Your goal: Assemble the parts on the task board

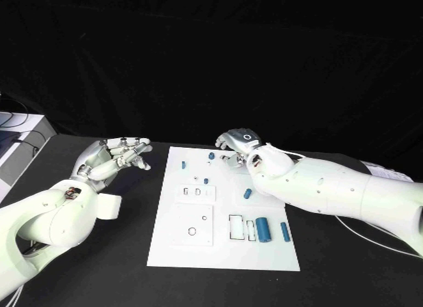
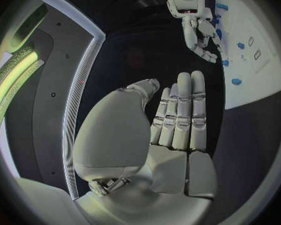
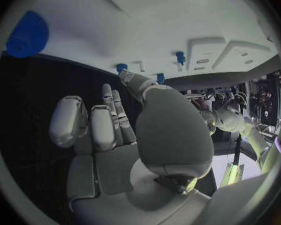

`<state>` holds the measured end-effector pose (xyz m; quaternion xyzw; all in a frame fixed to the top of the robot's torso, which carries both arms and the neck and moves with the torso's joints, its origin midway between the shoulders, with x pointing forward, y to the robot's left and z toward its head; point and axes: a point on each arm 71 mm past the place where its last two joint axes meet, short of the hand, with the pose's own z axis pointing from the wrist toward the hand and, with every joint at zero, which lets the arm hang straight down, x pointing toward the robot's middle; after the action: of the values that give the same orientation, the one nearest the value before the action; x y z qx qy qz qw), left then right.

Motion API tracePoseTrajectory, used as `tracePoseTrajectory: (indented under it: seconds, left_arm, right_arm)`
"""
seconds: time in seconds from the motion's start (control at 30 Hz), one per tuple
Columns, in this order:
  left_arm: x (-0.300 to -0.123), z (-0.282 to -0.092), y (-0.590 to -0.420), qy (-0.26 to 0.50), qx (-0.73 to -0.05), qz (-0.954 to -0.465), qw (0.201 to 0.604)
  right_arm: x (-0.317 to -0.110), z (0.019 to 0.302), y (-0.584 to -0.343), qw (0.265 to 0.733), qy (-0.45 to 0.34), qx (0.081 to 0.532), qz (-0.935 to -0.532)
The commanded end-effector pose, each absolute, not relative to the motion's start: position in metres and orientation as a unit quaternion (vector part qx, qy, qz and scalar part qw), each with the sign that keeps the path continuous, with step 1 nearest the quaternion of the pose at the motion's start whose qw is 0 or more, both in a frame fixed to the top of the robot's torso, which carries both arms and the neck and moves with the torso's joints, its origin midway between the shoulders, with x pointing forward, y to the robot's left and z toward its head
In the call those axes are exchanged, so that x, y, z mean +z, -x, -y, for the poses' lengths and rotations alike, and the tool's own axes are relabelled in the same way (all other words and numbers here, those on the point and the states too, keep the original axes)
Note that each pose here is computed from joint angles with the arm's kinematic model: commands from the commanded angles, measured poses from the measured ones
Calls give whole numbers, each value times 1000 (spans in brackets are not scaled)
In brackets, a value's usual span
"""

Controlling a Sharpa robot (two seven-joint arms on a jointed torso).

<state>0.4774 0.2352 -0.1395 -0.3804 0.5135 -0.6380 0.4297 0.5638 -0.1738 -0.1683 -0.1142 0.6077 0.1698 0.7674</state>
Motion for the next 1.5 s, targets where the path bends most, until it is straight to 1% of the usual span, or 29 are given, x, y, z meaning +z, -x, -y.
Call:
tracePoseTrajectory:
  seconds: [0.03, 0.2, 0.3, 0.47, 0.57, 0.73, 0.87, 1.5]
  left_arm:
    - [-138, -233, -477, 365, -654, -514, 417]
    - [-137, -234, -476, 354, -667, -513, 407]
    - [-138, -235, -477, 363, -673, -509, 395]
    - [-139, -237, -477, 368, -676, -506, 390]
    - [-139, -237, -477, 366, -676, -506, 391]
    - [-140, -238, -478, 365, -675, -508, 392]
    - [-141, -238, -478, 365, -674, -508, 393]
    - [-143, -238, -478, 361, -669, -515, 396]
  right_arm:
    - [-156, 193, -560, 771, 31, 204, -602]
    - [-149, 232, -555, 739, -63, 206, -638]
    - [-149, 254, -553, 713, -101, 201, -664]
    - [-153, 277, -551, 678, -130, 186, -699]
    - [-156, 285, -552, 664, -136, 176, -714]
    - [-159, 291, -553, 653, -135, 159, -728]
    - [-161, 291, -556, 652, -133, 151, -731]
    - [-166, 283, -571, 662, -142, 142, -723]
